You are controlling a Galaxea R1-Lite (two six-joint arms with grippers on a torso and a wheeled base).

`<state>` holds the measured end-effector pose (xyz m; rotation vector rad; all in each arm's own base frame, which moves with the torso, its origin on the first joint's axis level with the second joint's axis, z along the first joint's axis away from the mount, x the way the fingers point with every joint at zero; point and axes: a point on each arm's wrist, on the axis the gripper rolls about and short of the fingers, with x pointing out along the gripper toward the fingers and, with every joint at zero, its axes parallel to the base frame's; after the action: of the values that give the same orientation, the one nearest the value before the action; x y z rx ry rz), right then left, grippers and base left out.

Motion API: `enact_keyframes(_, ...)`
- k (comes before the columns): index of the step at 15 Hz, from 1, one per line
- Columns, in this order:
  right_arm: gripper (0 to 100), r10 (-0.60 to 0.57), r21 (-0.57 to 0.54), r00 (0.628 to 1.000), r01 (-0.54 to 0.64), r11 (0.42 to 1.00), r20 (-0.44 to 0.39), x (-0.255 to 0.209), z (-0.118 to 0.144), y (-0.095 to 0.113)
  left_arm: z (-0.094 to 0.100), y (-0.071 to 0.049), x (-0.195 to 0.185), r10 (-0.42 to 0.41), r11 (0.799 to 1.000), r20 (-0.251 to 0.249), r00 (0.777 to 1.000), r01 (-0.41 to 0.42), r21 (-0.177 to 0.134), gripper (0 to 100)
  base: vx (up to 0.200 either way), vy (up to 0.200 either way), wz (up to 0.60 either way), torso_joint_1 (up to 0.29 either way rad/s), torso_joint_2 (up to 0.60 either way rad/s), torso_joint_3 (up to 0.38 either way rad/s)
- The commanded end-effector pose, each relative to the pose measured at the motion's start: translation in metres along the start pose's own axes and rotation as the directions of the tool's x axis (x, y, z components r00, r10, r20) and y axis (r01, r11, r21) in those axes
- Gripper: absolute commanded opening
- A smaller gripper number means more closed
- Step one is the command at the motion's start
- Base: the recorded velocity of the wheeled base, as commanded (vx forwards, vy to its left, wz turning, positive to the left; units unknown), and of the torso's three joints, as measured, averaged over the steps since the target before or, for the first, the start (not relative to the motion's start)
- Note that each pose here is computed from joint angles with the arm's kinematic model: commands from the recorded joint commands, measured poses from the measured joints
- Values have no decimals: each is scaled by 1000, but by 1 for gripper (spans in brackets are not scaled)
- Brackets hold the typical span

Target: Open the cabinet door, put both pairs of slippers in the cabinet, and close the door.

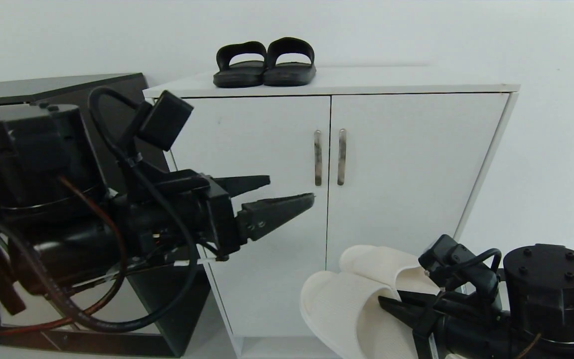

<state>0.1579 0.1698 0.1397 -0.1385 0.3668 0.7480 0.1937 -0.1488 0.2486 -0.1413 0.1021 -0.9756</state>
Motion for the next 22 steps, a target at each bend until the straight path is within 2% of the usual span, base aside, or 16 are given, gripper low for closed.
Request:
enact_keyframes(1, 0, 1, -2, 1000, -1, 1000, -11, 4, -2, 0, 7, -2, 44, -54, 998, -2, 999, 54, -37, 100, 0, 0, 0, 0, 0, 0)
enact_keyframes(4, 0, 0, -1, 1000, 0, 1000, 2, 8, -2, 1, 12, 2, 77, -69, 997, -15, 997, 69, -40, 100, 0, 0, 0, 0, 0, 0)
enact_keyframes(8, 0, 4, -9, 1000, -4, 1000, 0, 10, -3, 2, 9, 6, 105, -93, 995, -25, 995, 91, -50, 100, 0, 0, 0, 0, 0, 0)
enact_keyframes(10, 0, 4, -21, 1000, -4, 1000, -1, 10, -4, 2, 16, 7, 116, -141, 984, -4, 990, 140, -110, 100, 0, 0, 0, 0, 0, 0)
enact_keyframes(11, 0, 6, -23, 1000, -6, 1000, 0, 9, -3, 2, 19, 9, 122, -144, 981, 7, 990, 144, -129, 100, 0, 0, 0, 0, 0, 0)
enact_keyframes(13, 0, 6, -23, 1000, -6, 1000, 0, 9, -3, 2, 20, 10, 127, -140, 982, 8, 990, 140, -128, 100, 0, 0, 0, 0, 0, 0)
enact_keyframes(16, 0, 6, -23, 1000, -6, 1000, -1, 9, -4, 2, 18, 7, 128, -45, 991, 16, 999, 47, -127, 100, 0, 0, 0, 0, 0, 0)
enact_keyframes(18, 0, 7, -24, 1000, -7, 1000, -1, 9, -4, 2, 19, 8, 127, -35, 991, 19, 999, 37, -129, 100, 0, 0, 0, 0, 0, 0)
enact_keyframes(21, 0, 10, -25, 1000, -10, 1000, 0, 9, -3, 3, 20, 15, 126, -13, 992, 21, 1000, 16, -128, 100, 0, 0, 0, 0, 0, 0)
enact_keyframes(22, 0, 10, -25, 1000, -10, 1000, -1, 9, -4, 3, 19, 18, 125, -6, 993, 18, 1000, 8, -119, 100, 0, 0, 0, 0, 0, 0)
